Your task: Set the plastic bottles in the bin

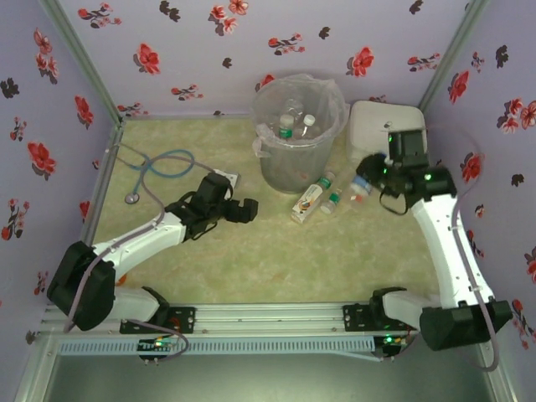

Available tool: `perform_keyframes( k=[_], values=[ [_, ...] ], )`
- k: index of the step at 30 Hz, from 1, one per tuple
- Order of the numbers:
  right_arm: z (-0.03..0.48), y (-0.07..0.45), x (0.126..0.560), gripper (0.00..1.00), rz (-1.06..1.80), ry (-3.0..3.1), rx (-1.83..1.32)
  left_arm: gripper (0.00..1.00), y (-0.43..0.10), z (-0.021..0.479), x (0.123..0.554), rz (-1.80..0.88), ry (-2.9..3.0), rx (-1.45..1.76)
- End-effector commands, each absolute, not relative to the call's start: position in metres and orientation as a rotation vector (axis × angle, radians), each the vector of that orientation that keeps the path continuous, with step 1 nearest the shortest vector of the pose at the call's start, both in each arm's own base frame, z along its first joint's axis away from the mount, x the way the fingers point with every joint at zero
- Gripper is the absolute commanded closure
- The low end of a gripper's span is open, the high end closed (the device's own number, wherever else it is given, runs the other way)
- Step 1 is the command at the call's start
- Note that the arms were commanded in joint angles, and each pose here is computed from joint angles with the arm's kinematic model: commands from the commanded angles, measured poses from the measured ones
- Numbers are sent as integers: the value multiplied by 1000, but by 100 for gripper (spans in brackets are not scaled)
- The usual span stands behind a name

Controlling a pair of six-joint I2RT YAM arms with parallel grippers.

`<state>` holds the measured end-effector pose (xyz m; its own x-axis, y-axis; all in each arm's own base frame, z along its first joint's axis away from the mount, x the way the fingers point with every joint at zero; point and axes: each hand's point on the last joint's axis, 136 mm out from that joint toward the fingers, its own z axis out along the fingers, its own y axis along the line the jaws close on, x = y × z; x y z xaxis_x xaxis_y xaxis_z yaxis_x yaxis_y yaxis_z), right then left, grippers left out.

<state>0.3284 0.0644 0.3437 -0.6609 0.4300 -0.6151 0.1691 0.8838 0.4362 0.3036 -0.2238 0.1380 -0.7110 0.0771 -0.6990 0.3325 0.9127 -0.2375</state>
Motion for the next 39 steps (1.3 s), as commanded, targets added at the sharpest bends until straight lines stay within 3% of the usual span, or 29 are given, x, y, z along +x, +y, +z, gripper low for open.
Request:
perform_keyframes(
  k=[1,6,14,23,27,31,35,39],
  values=[
    [386,85,340,79,479,2257,181,0,-205,145,301,-431,2323,187],
    [436,129,388,81,562,2132,-31,0,-192,157,305,-439,2291,110],
    [439,203,453,86,538,2085,-276,0,-176,172,296,-421,2266,60],
    [338,245,487,85,554,2301,-249,0,-173,176,296,-437,2248,15],
    [268,244,494,75,516,2466,-157,0,-174,174,299,-442,2241,10],
    [215,251,489,71,499,2579,-149,0,-179,175,303,-435,2255,32],
    [188,264,484,64,478,2622,-216,0,-180,174,303,-450,2254,29],
    [182,272,479,51,505,2640,-255,0,-179,172,302,-437,2261,39]
  ],
)
